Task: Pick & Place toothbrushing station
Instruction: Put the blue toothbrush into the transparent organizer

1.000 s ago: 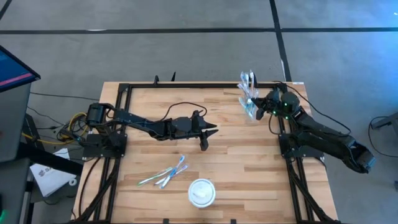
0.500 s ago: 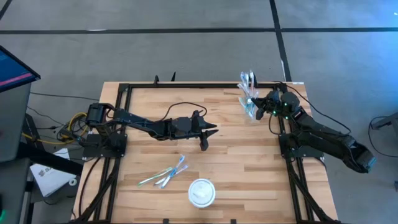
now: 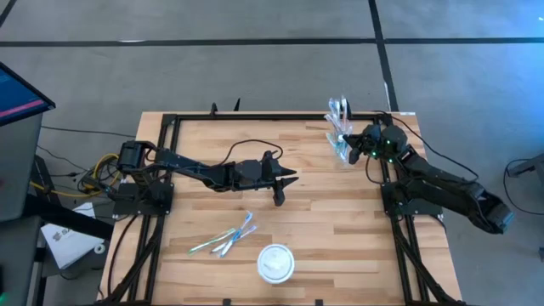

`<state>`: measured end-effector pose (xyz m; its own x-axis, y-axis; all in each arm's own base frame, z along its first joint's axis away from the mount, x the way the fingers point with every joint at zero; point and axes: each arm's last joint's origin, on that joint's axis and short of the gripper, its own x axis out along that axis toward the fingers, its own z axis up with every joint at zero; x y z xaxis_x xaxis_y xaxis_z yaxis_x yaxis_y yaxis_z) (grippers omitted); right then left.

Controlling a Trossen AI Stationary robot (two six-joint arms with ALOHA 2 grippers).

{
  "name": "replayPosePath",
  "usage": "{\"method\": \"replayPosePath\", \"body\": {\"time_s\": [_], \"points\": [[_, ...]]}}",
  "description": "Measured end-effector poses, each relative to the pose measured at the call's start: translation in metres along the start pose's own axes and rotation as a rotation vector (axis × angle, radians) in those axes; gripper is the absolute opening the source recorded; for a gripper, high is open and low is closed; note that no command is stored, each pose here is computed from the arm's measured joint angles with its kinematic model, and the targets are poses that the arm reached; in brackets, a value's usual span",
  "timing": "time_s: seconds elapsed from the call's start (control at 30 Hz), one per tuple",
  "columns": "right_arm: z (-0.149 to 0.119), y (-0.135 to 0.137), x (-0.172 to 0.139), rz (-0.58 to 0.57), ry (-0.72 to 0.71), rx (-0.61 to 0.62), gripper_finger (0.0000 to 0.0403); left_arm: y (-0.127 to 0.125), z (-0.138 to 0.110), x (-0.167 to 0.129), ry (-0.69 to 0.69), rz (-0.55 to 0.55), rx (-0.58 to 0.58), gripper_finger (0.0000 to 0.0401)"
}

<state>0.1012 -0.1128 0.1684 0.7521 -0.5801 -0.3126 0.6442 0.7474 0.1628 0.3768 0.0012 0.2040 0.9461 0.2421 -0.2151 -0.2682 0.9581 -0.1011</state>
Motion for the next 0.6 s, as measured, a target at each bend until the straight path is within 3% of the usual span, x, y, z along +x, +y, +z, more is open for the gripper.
{"method": "replayPosePath", "body": {"time_s": [0.2,0.6], "points": [[-0.0004,-0.0002,0.0009,-0.001,0.005,-0.014,0.0021,0.0,0.0,0.0,0.0,0.0,0.0,0.0095],[0.0015,-0.0002,0.0006,-0.002,-0.014,-0.036,0.0123,0.0,0.0,0.0,0.0,0.0,0.0,0.0095]]}}
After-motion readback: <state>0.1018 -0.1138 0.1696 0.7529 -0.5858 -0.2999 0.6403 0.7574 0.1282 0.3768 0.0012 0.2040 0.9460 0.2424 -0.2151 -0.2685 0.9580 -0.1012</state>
